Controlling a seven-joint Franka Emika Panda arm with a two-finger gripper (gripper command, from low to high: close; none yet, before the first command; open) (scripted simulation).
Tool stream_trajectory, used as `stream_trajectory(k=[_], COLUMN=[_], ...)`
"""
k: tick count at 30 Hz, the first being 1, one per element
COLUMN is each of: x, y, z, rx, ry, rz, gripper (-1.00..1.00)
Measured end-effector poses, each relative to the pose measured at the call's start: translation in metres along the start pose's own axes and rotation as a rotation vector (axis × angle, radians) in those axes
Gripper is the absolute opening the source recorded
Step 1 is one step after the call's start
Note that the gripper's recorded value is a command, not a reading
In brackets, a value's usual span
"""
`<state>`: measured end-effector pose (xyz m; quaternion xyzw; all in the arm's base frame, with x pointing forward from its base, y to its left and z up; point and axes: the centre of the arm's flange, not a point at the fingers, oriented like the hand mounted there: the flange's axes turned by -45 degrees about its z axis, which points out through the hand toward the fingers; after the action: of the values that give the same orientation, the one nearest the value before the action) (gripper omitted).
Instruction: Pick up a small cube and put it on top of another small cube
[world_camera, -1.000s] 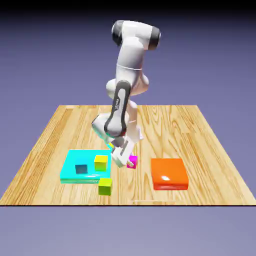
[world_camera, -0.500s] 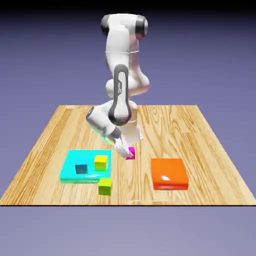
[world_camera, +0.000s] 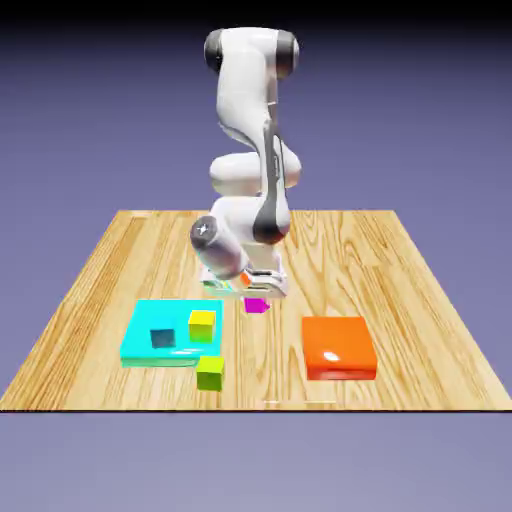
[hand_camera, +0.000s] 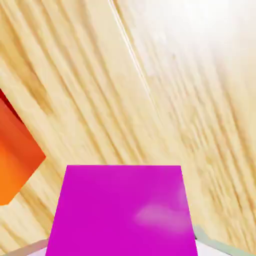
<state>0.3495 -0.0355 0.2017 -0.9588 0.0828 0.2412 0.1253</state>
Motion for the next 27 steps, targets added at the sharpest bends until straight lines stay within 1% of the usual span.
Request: stream_trajectory(k=[11,21,23,26,27], x=[0.015,0.032,0.032,0.047,0.048], y=[-0.012,-0.022,-0.024,0.016,0.021], z=[-0.039,-0.088,-0.089,-0.048,-0.041], rx=[-0.424,-0.846,-0.860,-0.858,-0.858], ry=[-0.115,-0.291,-0.298,-0.297,-0.297], rz=[-0.527,-0.905,-0.918,-0.909,-0.912], gripper=[-1.00,-1.00,-1.00,-1.00,1.00])
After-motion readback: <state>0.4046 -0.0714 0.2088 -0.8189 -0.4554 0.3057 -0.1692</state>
